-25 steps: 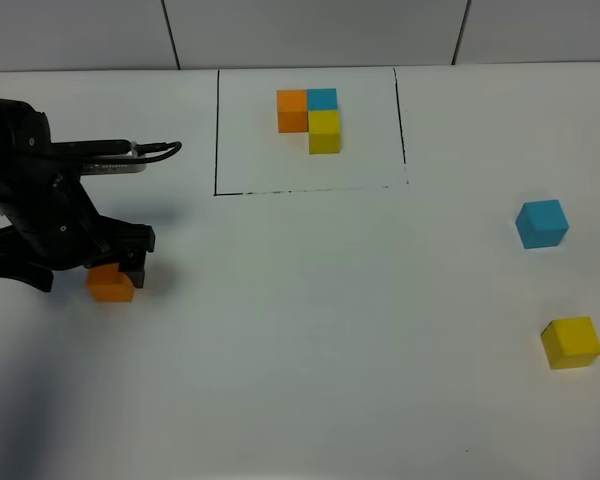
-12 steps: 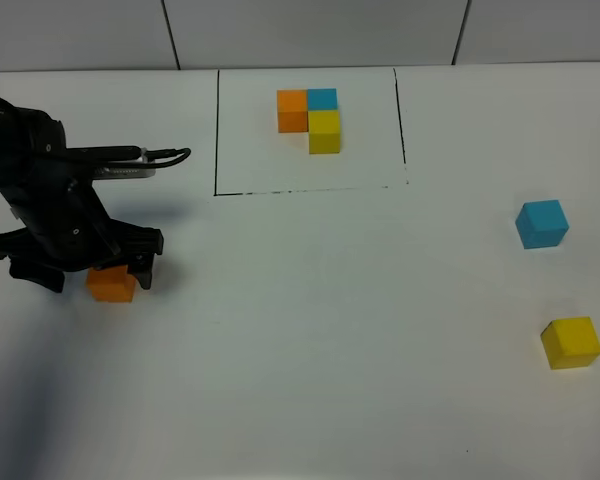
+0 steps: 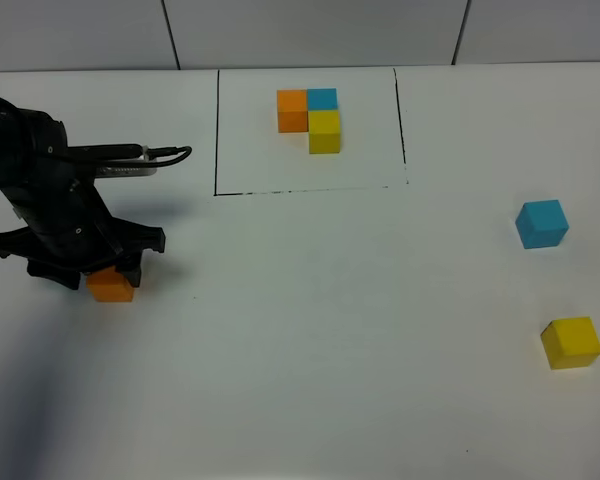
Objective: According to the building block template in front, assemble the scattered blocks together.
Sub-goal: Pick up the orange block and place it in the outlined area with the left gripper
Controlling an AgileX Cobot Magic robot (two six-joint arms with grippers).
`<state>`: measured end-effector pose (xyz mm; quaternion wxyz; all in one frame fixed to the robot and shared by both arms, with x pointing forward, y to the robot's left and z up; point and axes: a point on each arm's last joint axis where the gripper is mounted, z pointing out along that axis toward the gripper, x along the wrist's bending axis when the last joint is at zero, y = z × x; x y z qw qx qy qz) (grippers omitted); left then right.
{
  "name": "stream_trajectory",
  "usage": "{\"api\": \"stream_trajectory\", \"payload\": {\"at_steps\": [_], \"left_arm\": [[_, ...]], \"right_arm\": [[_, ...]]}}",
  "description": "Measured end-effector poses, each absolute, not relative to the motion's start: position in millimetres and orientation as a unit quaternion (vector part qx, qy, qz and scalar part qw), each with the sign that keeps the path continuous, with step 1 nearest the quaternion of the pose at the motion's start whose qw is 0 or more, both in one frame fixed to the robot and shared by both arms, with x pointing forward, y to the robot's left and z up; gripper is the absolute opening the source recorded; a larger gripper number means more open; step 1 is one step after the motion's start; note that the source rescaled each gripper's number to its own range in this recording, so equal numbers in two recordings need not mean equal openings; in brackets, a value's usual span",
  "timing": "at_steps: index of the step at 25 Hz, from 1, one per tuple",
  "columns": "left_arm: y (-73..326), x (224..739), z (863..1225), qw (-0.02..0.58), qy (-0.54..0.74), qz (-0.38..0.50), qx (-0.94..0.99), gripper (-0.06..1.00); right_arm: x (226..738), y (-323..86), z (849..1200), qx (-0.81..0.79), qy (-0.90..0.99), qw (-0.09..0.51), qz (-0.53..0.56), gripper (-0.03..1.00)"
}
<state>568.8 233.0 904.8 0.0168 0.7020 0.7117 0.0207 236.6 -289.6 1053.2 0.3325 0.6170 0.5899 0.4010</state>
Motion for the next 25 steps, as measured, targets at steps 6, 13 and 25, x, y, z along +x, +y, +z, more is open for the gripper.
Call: {"api": "stream_trajectory", "payload": {"at_steps": [6, 13, 25], "left_arm": [[232.7, 569.5, 904.9, 0.02, 0.713, 0.022, 0.701, 0.0], [232.9, 569.5, 905.8, 0.016, 0.689, 0.021, 0.725, 0.0], [199.3, 599.5, 951.1, 0.053, 0.519, 0.056, 0.852, 0.0]], "right_arm": [[236.6, -289.6, 1053.2, 0.617, 0.59, 0.332, 0.401, 0.75], [236.6, -289.6, 1053.2, 0.617, 0.59, 0.332, 0.401, 0.75], [236.6, -289.6, 1053.2, 0.617, 0.59, 0.332, 0.401, 0.75]]}}
